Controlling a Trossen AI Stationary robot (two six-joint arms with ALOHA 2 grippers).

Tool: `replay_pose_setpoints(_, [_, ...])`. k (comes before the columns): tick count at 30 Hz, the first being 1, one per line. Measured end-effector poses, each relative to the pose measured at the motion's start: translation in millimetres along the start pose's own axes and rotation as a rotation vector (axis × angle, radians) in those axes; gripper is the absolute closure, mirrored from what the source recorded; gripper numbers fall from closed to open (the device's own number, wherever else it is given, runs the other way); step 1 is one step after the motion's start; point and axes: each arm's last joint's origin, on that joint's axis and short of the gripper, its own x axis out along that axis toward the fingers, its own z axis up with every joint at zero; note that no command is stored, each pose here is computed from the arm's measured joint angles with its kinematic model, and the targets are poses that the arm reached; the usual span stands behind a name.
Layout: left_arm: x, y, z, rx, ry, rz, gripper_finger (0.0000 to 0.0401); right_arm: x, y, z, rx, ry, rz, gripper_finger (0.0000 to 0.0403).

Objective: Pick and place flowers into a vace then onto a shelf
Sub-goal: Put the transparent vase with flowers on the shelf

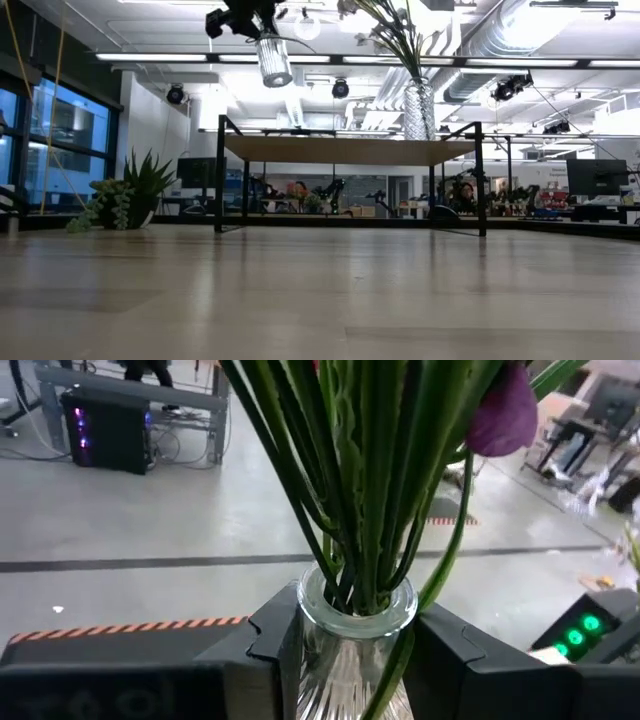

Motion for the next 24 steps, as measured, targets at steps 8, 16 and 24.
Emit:
replay_pose_setpoints(8, [-4.3,3.9,21.1,-0.058,-0.102,-0.017,0.0240,0.0,0.1,-0.1,0.000,0.004,0.006,0.0086])
replay_pose_setpoints(16, [4.9,13.4,27.6,-0.051,-0.112,0.018,0.0240,-0.1,0.2,-0.1,0.000,0.005,0.008,0.0086])
replay_pose_setpoints(24, [17.9,11.0,18.7,-0.029,-0.075,0.014,0.0240,-0.1,0.2,-0.1,0.000,0.005,0.008,0.0086])
